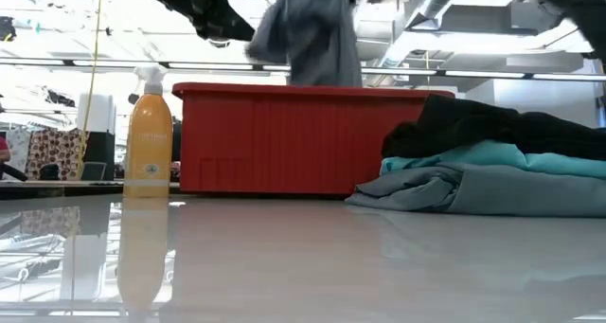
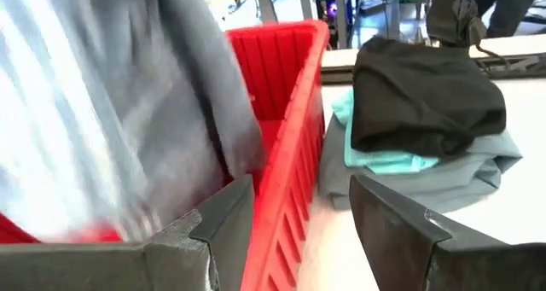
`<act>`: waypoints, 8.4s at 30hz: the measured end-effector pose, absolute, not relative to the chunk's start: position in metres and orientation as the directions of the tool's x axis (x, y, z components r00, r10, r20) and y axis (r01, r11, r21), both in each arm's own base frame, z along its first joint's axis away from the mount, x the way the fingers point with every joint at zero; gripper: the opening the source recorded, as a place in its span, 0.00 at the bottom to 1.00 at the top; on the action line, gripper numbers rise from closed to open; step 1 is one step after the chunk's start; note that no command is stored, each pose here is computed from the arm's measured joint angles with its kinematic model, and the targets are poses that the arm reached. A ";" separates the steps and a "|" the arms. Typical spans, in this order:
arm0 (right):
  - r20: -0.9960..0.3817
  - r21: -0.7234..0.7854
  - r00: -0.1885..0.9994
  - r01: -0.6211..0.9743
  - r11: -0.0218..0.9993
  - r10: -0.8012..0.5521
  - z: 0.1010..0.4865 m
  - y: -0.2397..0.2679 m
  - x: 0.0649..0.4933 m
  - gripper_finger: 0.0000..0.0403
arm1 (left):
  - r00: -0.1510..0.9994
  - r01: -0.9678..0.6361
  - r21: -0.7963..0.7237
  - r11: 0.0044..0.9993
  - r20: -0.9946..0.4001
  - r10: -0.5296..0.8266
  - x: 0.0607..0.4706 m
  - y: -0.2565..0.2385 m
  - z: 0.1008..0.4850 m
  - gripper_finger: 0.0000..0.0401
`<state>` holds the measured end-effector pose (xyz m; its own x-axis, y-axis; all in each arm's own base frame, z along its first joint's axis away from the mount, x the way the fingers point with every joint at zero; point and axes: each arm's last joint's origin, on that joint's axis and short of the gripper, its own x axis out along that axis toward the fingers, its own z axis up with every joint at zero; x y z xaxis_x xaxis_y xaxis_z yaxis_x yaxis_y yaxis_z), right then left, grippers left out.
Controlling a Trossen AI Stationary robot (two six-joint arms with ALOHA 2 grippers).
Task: Fold Laundry from Bin
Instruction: Remove the blue patterned polo from the red bin on the table, then fold the blue patterned polo
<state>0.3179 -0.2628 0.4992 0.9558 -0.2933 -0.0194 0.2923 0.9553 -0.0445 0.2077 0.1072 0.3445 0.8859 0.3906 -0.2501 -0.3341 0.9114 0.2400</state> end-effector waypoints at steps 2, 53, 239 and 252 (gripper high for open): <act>0.043 -0.072 0.966 0.257 0.964 -0.254 0.526 -0.232 0.306 0.09 | 0.885 -0.332 0.223 0.917 -0.263 0.384 0.208 0.107 0.339 0.46; -0.382 0.105 0.921 -0.036 0.994 0.074 0.379 0.099 0.322 0.10 | 0.926 -0.228 -0.076 0.971 -0.325 0.193 0.194 -0.101 0.244 0.46; -0.385 0.095 0.765 -0.523 0.847 0.515 0.452 0.227 0.287 0.10 | 0.988 0.084 -0.185 0.979 0.146 -0.057 0.128 -0.089 0.408 0.00; -0.456 0.166 0.828 -0.282 0.945 0.327 0.459 0.183 0.286 0.46 | 0.993 0.075 -0.192 0.978 0.099 -0.057 0.130 -0.090 0.407 0.00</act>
